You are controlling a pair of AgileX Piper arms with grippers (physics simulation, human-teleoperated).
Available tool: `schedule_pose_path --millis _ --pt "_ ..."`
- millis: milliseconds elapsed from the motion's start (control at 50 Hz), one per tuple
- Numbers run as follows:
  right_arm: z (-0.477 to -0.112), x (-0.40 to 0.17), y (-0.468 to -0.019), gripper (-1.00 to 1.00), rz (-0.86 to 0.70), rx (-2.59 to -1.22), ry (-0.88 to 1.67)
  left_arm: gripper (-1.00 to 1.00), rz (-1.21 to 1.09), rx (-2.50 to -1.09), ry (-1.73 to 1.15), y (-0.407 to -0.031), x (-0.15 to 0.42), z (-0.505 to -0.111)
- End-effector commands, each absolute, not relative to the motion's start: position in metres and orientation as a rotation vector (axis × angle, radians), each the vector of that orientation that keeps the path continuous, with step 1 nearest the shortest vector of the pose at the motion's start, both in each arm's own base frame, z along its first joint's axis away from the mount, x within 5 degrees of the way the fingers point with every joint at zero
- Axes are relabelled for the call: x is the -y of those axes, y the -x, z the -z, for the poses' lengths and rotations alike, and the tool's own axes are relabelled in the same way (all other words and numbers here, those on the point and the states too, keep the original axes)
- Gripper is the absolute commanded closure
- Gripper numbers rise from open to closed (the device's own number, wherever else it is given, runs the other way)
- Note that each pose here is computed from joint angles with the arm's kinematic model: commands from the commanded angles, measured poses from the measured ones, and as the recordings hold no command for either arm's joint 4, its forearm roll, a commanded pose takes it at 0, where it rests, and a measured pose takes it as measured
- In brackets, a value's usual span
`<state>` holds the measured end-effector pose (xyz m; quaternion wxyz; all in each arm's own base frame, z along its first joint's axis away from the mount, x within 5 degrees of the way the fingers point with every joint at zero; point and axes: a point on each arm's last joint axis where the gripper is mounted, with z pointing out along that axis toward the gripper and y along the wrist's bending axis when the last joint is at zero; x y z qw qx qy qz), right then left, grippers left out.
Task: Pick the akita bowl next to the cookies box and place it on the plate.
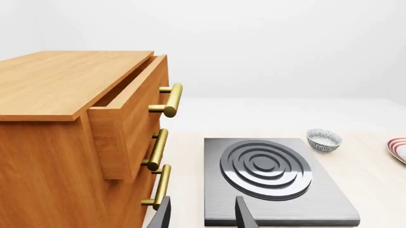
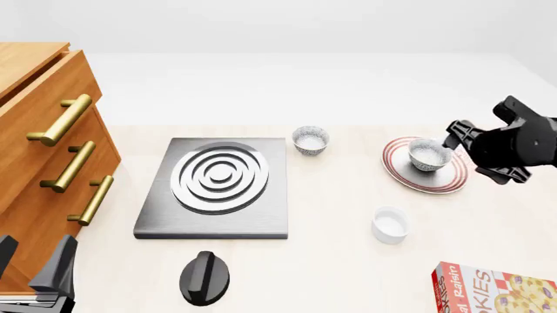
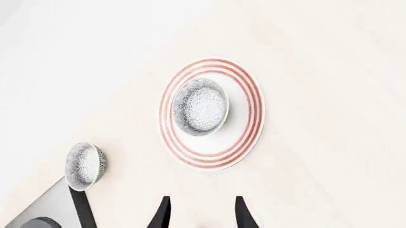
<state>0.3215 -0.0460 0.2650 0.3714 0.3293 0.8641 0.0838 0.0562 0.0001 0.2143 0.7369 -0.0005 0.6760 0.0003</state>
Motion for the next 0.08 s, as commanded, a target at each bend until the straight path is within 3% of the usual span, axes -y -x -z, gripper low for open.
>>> schedule_pose_path --millis 20,80 --pt "-0.3019 0.0340 -0.2896 -1.00 -0.200 -2.212 -0.720 -1.00 -0.001 -1.484 0.001 -0.0562 -0.0001 -0.2143" --pt "-0.3078 0.0302 -0.2827 -1.00 -0.196 -2.220 -0.687 -1.00 -0.001 -1.485 0.001 -0.0562 -0.0001 -0.2143"
